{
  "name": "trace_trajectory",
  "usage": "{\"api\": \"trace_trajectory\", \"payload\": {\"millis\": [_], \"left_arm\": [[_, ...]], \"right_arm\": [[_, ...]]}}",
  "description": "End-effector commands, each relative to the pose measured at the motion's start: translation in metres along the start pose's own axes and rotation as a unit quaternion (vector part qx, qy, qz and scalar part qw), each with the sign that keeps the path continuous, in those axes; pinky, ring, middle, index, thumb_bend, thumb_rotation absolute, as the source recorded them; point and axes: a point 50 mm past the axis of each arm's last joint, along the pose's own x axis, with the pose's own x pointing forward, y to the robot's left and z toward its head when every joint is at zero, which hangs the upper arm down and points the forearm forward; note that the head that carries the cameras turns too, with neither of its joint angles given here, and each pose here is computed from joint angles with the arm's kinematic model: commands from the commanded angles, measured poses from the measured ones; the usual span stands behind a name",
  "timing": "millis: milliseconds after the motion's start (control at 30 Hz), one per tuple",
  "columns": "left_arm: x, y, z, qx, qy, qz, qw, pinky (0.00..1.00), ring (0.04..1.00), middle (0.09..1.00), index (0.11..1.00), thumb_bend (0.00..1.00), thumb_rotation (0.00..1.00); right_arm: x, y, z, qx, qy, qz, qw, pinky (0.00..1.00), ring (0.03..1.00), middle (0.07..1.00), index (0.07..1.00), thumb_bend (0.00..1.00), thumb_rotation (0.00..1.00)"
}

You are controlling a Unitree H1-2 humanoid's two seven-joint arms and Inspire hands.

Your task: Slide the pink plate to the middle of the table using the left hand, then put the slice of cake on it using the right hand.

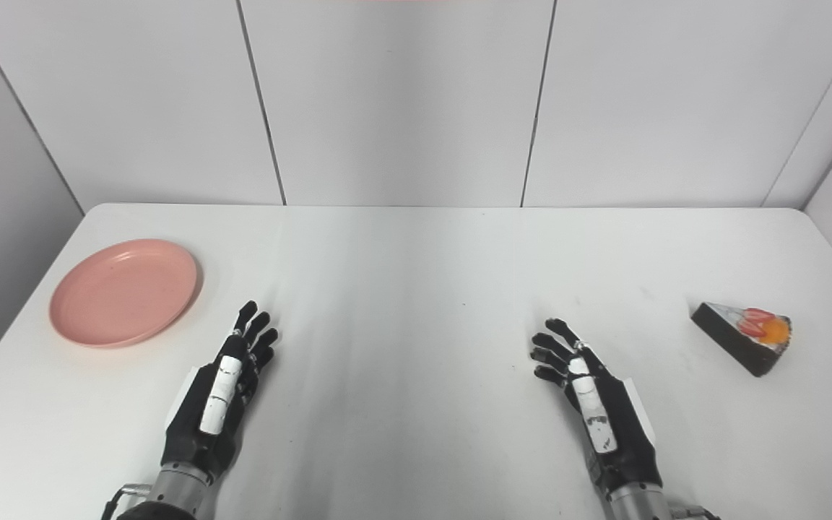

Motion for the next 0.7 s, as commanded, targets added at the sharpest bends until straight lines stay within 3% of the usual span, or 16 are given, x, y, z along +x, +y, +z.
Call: {"api": "trace_trajectory", "payload": {"millis": [0, 200, 667], "left_arm": [[0.006, -0.001, 0.014, 0.004, -0.029, -0.01, 1.0, 1.0, 0.972, 1.0, 1.0, 0.89, 0.89], [0.008, -0.004, 0.007, 0.0, -0.026, -0.014, 1.0, 1.0, 0.975, 1.0, 1.0, 0.91, 0.88], [0.013, -0.023, -0.02, 0.012, -0.027, -0.024, 0.999, 1.0, 0.965, 1.0, 1.0, 0.79, 0.92]], "right_arm": [[0.001, 0.001, 0.003, -0.001, -0.007, 0.009, 1.0, 0.78, 0.806, 0.813, 0.859, 0.94, 0.96], [0.001, -0.003, -0.004, -0.002, -0.006, 0.006, 1.0, 0.78, 0.802, 0.816, 0.858, 0.94, 0.97], [0.001, -0.031, -0.039, -0.001, 0.002, 0.008, 1.0, 0.77, 0.794, 0.809, 0.849, 0.92, 0.96]]}}
